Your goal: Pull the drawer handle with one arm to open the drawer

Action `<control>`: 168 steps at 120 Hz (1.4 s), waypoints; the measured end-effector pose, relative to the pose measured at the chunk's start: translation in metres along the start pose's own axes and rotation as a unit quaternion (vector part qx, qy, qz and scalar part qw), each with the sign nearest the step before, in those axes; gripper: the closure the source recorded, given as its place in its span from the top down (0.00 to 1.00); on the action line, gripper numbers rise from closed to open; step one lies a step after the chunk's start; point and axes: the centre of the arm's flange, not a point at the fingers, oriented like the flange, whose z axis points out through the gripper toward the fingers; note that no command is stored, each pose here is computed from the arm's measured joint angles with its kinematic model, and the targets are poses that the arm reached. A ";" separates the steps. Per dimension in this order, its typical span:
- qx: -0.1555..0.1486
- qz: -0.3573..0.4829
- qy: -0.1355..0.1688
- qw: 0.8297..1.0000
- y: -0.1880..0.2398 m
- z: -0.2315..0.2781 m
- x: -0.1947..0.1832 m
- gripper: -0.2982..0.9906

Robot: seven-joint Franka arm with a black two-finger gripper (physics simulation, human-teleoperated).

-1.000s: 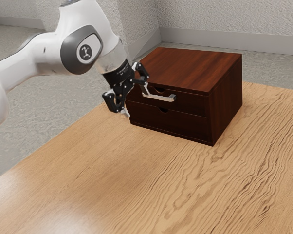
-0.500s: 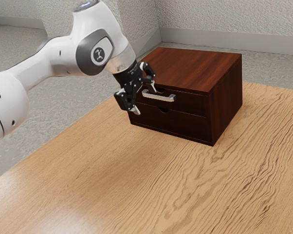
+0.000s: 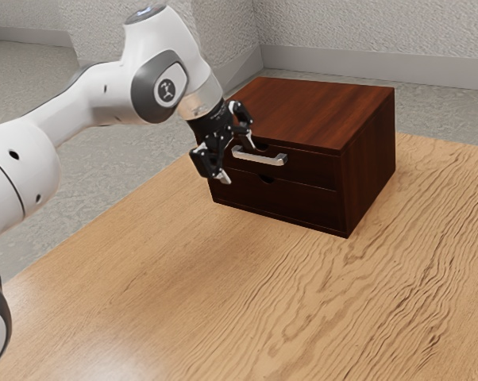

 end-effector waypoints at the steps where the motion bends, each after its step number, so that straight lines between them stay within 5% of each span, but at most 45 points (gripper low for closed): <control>1: 0.000 0.000 0.000 1.000 0.000 0.000 0.000 0.77; 54: 0.005 -0.006 -0.001 1.000 0.003 0.016 0.006 0.77; 102: 0.004 -0.007 0.000 1.000 0.001 0.014 0.005 0.38; 168: 0.014 -0.010 0.005 1.000 -0.049 -0.001 -0.006 0.30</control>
